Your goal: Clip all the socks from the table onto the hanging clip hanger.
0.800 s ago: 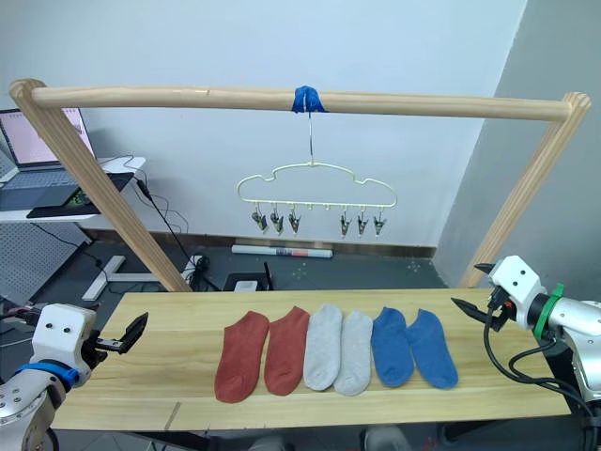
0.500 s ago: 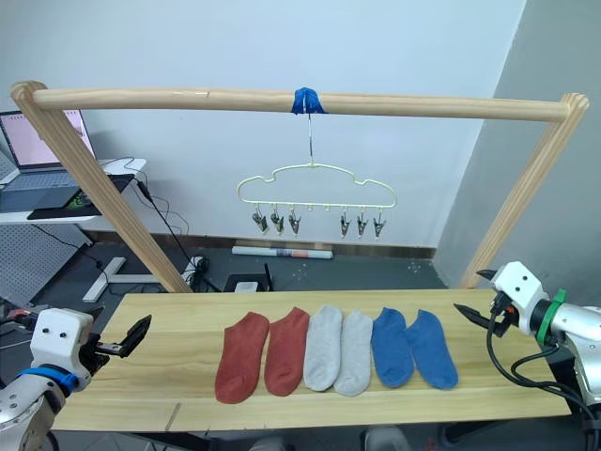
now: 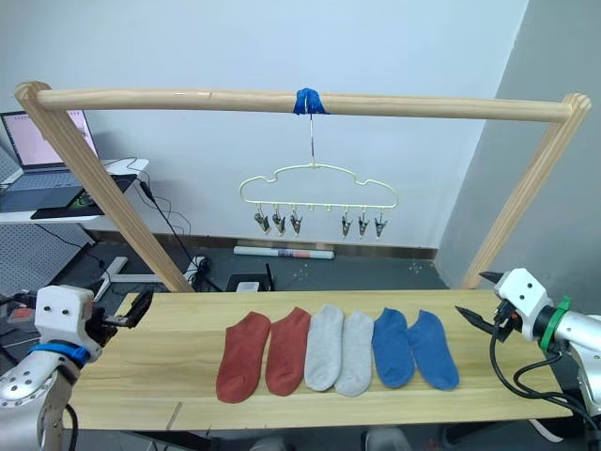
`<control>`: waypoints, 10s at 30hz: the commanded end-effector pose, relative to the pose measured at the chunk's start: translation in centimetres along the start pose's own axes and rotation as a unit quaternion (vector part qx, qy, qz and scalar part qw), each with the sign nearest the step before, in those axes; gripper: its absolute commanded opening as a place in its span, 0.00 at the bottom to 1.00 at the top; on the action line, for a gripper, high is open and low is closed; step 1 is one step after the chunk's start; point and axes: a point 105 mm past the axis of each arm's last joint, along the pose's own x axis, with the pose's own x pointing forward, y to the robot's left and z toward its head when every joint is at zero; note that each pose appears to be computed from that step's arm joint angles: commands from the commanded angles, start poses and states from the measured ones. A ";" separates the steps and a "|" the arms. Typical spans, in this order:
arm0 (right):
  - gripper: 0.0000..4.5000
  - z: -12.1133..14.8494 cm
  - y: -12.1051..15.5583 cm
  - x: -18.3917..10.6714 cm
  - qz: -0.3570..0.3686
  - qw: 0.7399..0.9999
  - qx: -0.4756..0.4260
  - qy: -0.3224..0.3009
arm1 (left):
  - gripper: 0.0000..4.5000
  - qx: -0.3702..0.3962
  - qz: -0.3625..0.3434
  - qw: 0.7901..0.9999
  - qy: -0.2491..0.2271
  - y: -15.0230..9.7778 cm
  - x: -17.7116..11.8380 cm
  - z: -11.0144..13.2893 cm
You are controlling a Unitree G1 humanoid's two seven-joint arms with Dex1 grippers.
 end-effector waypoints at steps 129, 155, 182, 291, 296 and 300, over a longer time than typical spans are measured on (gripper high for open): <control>0.25 -4.1 6.3 10.5 -0.082 0.976 0.165 0.120 | 0.05 -0.051 -0.167 0.965 -0.193 -9.6 6.0 12.2; 0.00 21.3 14.5 20.1 0.107 0.943 -0.258 -0.180 | 0.05 -0.130 -0.248 0.949 -0.146 -9.9 5.1 14.1; 0.00 25.7 15.5 21.0 0.091 0.936 -0.243 -0.238 | 0.05 -0.144 -0.249 0.948 -0.133 -10.7 5.1 13.5; 0.55 22.4 5.7 4.7 0.062 0.966 -0.006 -0.252 | 0.74 -0.060 -0.051 0.957 -0.279 -13.4 7.6 14.5; 0.55 22.2 5.8 4.7 0.063 0.966 -0.004 -0.249 | 0.74 -0.059 -0.041 0.957 -0.282 -13.2 7.8 14.6; 0.55 22.1 5.8 4.8 0.063 0.967 -0.003 -0.248 | 0.74 -0.062 -0.032 0.957 -0.281 -12.9 8.1 14.6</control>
